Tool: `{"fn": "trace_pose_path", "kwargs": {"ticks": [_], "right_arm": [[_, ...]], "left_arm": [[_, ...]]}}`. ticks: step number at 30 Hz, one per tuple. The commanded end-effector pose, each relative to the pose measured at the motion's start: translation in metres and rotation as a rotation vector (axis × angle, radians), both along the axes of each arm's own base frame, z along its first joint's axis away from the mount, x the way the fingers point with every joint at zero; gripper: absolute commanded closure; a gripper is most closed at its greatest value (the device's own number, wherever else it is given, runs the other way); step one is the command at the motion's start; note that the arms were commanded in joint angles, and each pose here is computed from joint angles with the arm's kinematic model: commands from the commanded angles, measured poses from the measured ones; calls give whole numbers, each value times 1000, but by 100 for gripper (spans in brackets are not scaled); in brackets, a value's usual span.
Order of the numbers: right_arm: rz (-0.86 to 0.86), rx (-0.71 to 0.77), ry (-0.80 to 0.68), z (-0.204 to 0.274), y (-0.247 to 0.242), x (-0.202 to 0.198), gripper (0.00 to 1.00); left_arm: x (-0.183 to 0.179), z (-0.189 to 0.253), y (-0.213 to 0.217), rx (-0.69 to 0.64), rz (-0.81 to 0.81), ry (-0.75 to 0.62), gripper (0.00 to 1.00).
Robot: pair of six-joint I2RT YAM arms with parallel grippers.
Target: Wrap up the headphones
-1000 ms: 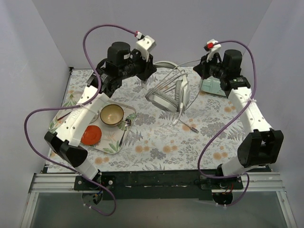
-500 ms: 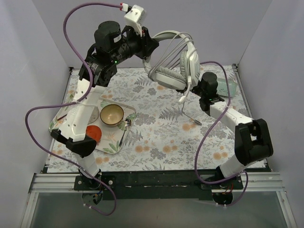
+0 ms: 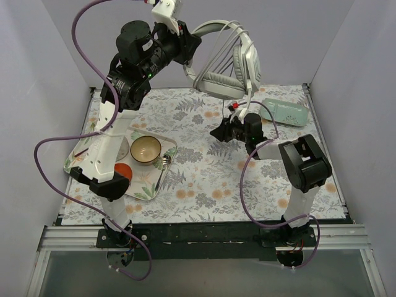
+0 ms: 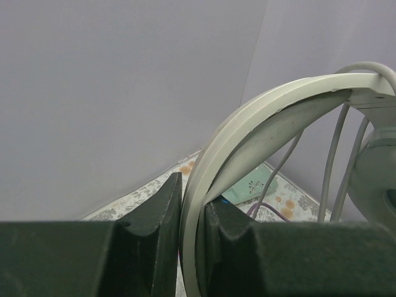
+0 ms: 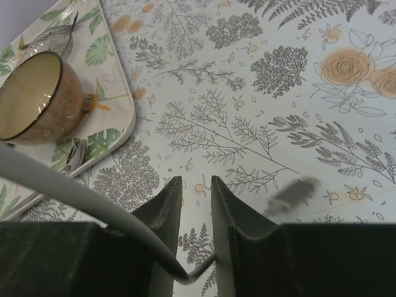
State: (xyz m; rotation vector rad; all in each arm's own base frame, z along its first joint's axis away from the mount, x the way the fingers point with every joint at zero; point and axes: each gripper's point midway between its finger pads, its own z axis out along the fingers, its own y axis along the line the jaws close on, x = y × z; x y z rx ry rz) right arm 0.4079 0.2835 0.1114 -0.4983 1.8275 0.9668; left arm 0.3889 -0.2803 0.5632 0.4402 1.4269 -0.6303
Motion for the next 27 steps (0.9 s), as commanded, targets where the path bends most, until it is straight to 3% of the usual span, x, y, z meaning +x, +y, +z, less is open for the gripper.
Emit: {"fn": "trace_pose_path", "kwargs": {"ticks": [1,9,11,15,17,20,22,23,24,26,27], "right_arm": [[-6,47,-52,6,9,6,68],[-15,-40,72,-29,32,2,98],[13,-156,151,-57,46,-12,99],[56,-248,182,-57,75,-16,99],[57,-309,145,-48,83,-18,99],[62,-394,133,-39,82,-36,99],[105,-473,121,-39,86,-60,99],[115,-488,87,-27,93,-71,99],[138,-519,75,-26,93,-80,99],[161,-546,59,-13,93,-97,99],[182,-551,46,-8,99,-108,99]], "left_arm": [[-20,53,20,-114,31,-107,100],[-8,53,24,-217,79,-44,100],[-4,55,24,-284,75,-4,100],[0,71,31,-377,73,-2,100],[12,75,42,-406,156,-26,100],[40,69,53,-346,286,-111,100],[63,70,74,-289,459,-216,100],[85,46,73,-224,521,-211,100],[92,53,83,-241,592,-269,100],[114,27,85,-106,678,-311,100],[118,30,87,-110,709,-363,100]]}}
